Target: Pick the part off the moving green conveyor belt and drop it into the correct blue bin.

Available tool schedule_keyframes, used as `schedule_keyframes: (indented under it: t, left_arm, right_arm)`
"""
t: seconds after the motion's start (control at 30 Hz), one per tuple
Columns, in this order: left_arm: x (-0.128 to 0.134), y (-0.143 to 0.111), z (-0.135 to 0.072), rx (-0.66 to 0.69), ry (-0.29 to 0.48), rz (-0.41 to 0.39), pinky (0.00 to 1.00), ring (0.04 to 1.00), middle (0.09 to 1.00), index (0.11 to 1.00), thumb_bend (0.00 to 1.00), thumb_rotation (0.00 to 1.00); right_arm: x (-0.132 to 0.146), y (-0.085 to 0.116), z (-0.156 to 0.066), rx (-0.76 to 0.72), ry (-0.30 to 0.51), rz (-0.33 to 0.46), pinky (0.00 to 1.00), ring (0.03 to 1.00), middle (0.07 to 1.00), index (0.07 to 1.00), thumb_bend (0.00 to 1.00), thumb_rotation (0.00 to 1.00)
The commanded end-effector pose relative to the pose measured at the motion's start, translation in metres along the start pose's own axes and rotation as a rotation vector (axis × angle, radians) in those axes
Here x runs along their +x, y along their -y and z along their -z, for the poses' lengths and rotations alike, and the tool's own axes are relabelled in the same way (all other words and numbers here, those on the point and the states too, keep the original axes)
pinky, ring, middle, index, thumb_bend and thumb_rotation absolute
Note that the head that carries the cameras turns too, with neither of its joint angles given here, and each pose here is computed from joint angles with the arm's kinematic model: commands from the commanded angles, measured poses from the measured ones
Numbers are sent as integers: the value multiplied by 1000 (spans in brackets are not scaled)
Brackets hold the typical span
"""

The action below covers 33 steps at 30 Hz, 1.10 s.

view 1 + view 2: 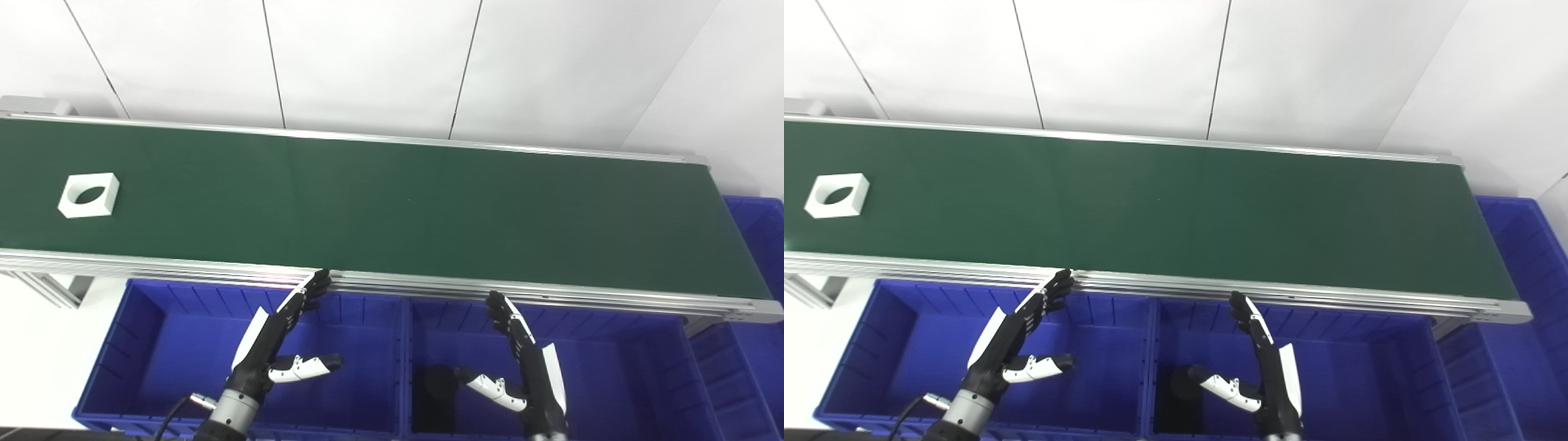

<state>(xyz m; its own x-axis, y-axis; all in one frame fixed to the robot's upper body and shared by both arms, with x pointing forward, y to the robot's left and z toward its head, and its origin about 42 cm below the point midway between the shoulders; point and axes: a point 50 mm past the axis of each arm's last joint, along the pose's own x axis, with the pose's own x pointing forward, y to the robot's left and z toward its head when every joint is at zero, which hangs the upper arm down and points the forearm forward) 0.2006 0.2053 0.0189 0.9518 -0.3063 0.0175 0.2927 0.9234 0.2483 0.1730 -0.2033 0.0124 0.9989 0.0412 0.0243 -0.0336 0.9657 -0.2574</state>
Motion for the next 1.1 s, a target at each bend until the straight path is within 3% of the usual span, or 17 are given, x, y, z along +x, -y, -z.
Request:
schedule_keyframes:
  t: [0.0, 0.57, 0.83, 1.07]
  left_arm:
    - [6, -5, -9, 12, 63, -13, 847, 893, 905, 912, 896, 591]
    - [4, -2, -12, 47, 80, -9, 851, 893, 902, 910, 881, 598]
    - [2, 7, -5, 100, 76, -3, 831, 882, 901, 910, 925, 624]
    - [12, 10, -18, 130, 157, -31, 774, 842, 876, 885, 971, 605]
  right_arm:
    - [6, 1, -13, 33, 84, 21, 868, 866, 882, 908, 980, 577]
    - [4, 6, -12, 34, 83, 25, 853, 855, 871, 895, 965, 571]
    - [5, 10, 1, 6, 47, 1, 871, 870, 875, 898, 942, 567]
    - [-2, 13, 9, 18, 5, -1, 897, 880, 894, 919, 937, 553]
